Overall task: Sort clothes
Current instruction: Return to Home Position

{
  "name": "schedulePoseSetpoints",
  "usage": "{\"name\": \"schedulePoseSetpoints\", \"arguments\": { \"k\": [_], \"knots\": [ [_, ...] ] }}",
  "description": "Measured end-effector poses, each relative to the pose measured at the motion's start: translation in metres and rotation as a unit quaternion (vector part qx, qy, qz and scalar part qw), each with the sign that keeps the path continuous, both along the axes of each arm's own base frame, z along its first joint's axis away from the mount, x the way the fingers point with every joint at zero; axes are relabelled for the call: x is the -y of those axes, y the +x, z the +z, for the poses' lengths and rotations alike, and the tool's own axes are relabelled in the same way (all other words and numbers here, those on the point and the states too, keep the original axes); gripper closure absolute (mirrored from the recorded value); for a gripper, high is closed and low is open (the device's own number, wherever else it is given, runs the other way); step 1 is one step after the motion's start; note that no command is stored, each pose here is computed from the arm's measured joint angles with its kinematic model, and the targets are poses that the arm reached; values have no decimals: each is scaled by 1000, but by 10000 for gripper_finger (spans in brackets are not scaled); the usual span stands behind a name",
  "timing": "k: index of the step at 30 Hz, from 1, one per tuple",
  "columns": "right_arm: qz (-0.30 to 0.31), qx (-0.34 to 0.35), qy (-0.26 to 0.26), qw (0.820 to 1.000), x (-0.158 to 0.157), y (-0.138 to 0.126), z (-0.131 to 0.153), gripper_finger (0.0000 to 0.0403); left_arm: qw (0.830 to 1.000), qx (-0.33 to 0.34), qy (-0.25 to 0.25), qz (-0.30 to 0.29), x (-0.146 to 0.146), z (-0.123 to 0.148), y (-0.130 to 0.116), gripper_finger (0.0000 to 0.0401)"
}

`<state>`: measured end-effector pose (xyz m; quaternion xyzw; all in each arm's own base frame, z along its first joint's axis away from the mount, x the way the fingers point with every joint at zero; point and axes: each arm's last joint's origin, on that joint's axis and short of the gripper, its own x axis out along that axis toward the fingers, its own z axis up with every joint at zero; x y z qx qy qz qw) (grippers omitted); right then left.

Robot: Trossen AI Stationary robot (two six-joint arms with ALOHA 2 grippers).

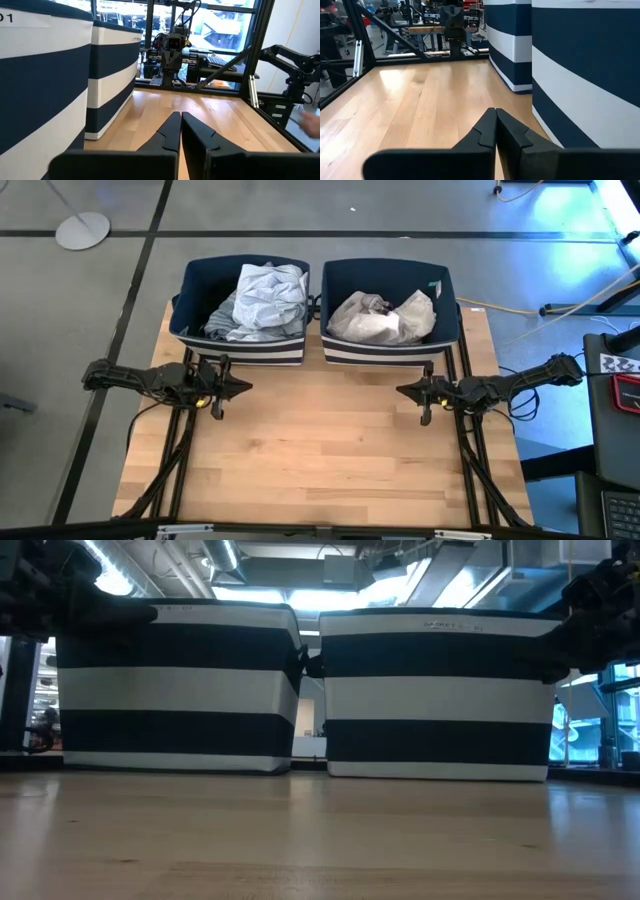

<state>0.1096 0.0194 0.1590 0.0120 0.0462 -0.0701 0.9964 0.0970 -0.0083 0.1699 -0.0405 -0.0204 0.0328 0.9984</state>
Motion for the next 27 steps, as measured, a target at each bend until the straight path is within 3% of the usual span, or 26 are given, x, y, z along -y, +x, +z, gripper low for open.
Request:
{"name": "schedulePoseSetpoints", "arguments": {
  "k": [27],
  "knots": [
    [1, -1, -3, 1000, 0, 0, 0, 391, 1000, 0, -2, 0, 0, 0, 0, 398]
  ]
}}
